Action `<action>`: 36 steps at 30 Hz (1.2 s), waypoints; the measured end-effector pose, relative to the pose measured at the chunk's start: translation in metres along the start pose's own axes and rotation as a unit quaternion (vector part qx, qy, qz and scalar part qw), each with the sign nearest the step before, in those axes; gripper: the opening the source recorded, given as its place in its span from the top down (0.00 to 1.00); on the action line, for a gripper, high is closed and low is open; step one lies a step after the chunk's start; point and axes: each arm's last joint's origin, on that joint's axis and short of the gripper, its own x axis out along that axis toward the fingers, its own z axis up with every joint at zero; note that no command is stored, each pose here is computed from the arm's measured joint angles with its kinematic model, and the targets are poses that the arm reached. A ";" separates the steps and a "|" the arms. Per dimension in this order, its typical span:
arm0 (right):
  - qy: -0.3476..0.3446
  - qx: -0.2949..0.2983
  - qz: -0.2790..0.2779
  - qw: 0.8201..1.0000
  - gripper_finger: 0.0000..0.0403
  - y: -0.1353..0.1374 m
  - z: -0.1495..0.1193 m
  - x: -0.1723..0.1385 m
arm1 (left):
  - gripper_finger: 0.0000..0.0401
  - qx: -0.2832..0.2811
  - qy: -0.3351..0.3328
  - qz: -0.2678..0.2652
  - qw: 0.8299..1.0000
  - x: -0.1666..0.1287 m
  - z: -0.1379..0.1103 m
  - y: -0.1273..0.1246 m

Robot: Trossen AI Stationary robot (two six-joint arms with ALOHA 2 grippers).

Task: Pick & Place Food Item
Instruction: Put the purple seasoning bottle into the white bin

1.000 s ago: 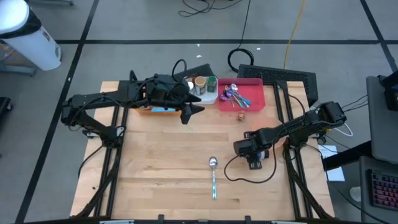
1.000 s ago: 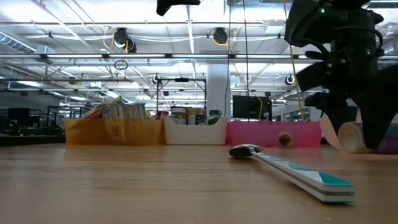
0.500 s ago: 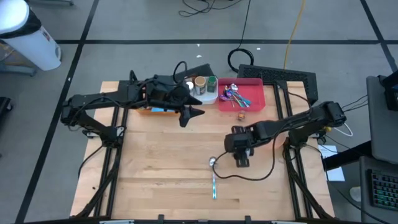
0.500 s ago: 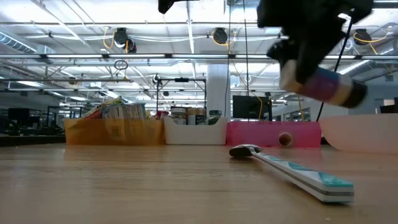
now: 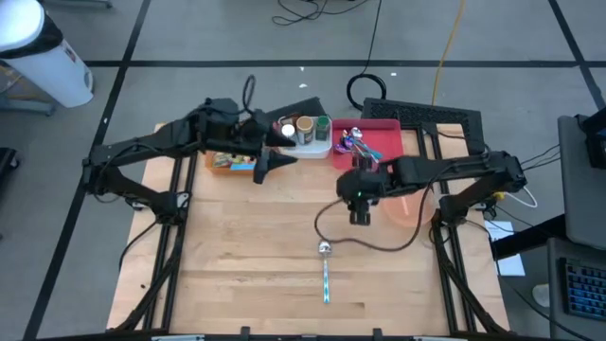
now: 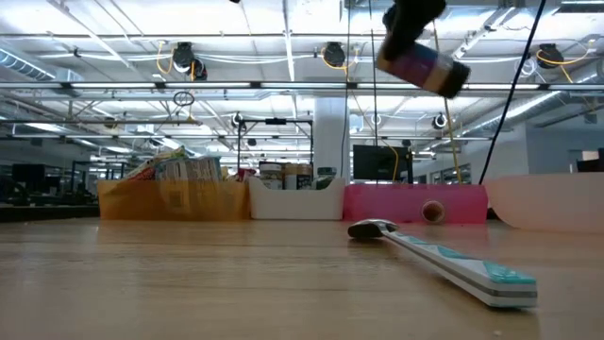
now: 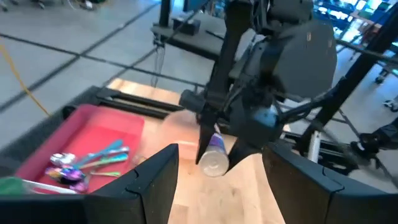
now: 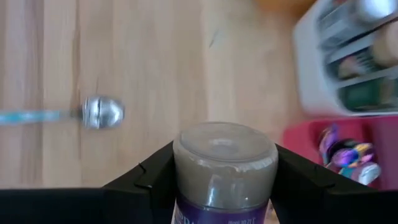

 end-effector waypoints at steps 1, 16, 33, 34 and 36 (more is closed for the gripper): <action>-0.012 0.010 -0.002 1.000 0.52 -0.004 0.004 -0.005 | 0.40 0.004 -0.005 0.003 1.000 -0.004 0.002 0.001; -0.450 0.204 0.017 0.869 0.53 -0.051 0.071 -0.090 | 0.40 -0.018 -0.015 -0.088 0.996 -0.019 0.008 -0.003; -0.495 0.211 0.019 0.843 0.52 -0.051 0.083 -0.087 | 0.40 -0.008 -0.060 -0.106 0.993 0.013 0.013 -0.002; -0.494 0.213 0.019 0.843 0.52 -0.051 0.083 -0.086 | 0.40 -0.003 -0.058 -0.101 0.993 0.015 0.012 -0.001; -0.493 0.214 0.019 0.843 0.53 -0.051 0.083 -0.086 | 0.40 0.008 -0.061 -0.085 0.994 0.016 0.012 0.000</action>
